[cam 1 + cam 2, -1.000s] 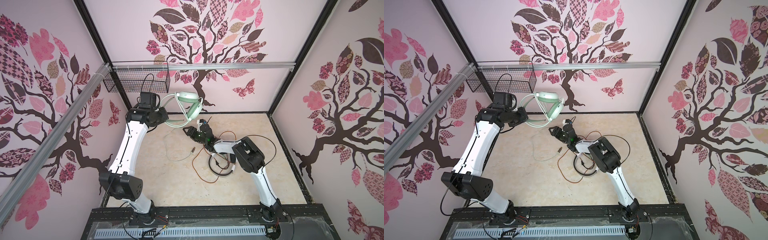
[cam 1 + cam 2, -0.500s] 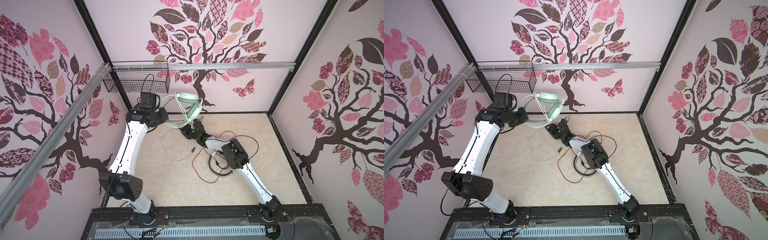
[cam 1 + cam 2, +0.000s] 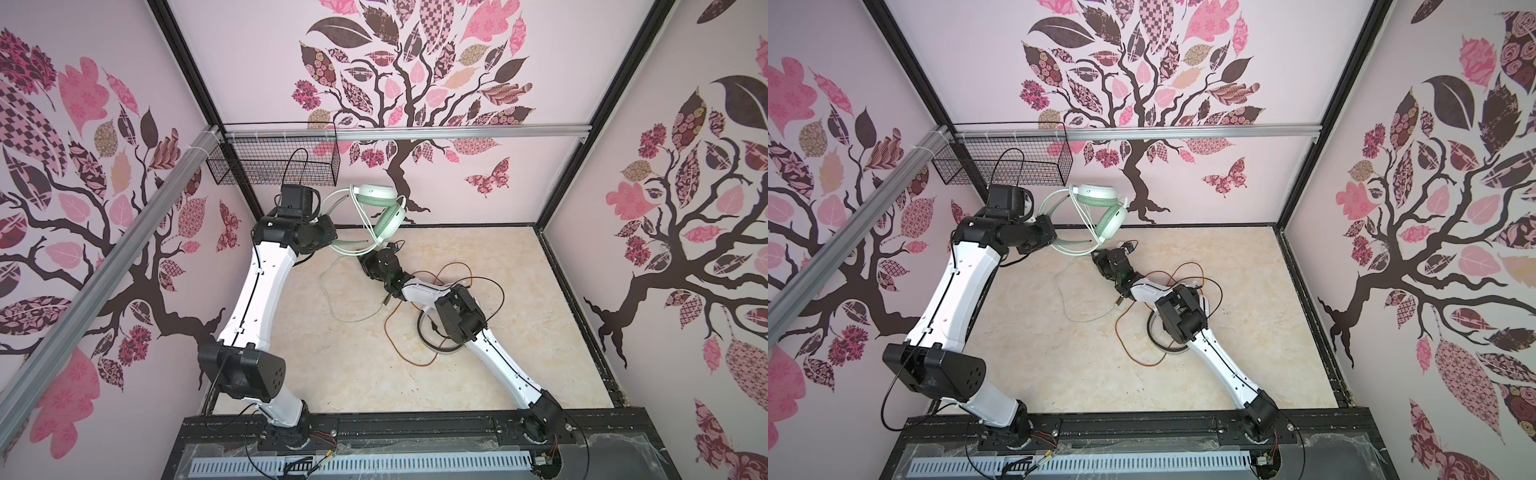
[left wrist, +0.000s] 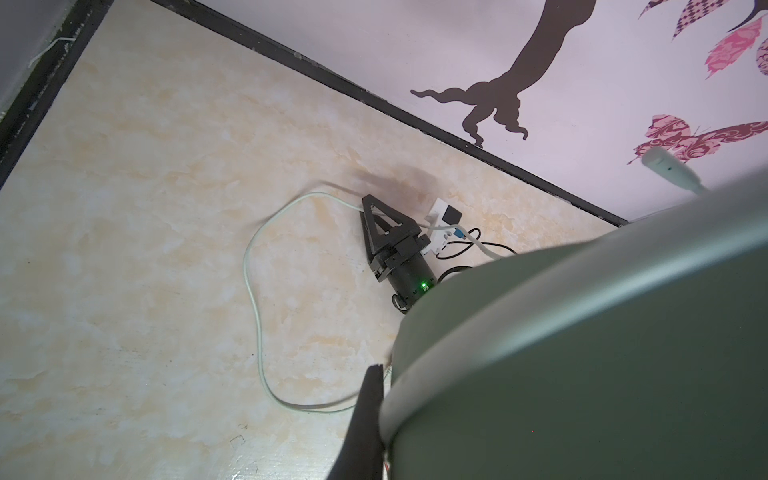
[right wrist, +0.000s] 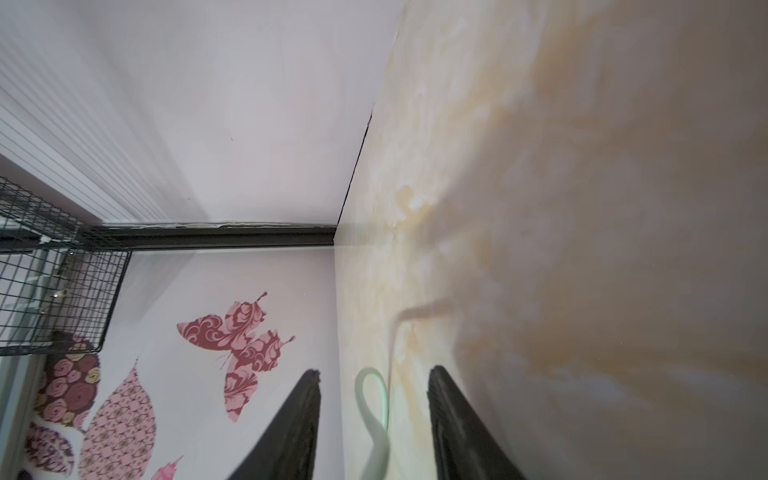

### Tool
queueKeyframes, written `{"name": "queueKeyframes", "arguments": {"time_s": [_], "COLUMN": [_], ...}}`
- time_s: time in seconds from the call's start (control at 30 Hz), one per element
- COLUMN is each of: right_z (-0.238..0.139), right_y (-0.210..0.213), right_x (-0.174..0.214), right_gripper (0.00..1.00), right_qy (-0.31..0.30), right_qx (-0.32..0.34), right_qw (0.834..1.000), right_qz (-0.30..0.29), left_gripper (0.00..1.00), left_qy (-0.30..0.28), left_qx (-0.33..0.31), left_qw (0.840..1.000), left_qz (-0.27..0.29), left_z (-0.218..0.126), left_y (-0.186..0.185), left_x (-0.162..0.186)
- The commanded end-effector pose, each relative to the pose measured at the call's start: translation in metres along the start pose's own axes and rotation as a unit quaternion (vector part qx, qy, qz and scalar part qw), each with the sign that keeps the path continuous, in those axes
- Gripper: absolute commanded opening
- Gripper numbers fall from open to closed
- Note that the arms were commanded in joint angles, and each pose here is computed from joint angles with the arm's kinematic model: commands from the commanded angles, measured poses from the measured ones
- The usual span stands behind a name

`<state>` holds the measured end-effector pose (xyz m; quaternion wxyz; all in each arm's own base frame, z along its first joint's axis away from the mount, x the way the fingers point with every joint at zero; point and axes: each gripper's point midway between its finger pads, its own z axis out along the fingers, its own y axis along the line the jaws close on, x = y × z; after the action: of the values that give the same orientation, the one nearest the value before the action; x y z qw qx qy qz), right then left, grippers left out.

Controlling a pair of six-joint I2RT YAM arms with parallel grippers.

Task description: Wrap the headphones

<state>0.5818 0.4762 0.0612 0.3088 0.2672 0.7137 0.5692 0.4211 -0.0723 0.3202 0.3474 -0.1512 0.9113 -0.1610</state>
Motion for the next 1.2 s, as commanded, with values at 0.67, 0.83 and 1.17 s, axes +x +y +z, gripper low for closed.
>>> {"name": "queueKeyframes", "arguments": {"time_s": [0.67, 0.83, 1.17], "right_z": [-0.195, -0.261, -0.359], "right_y": [-0.014, 0.006, 0.045], "right_x": [0.027, 0.049, 0.074], "right_gripper": [0.0, 0.0, 0.0], "right_qy": [0.126, 0.147, 0.156], "right_qx": [0.111, 0.133, 0.153], "right_qw": [0.949, 0.918, 0.861], "right_qz": [-0.266, -0.344, -0.459], "left_gripper": [0.0, 0.0, 0.0], "left_qy": [-0.054, -0.079, -0.096], "left_qx": [0.117, 0.071, 0.009], "left_qw": [0.988, 0.99, 0.993], "left_qz": [-0.089, -0.088, -0.074], "left_z": [-0.068, -0.083, -0.097], "left_y": [-0.045, -0.026, 0.004], "left_x": [-0.026, -0.026, -0.01]}}
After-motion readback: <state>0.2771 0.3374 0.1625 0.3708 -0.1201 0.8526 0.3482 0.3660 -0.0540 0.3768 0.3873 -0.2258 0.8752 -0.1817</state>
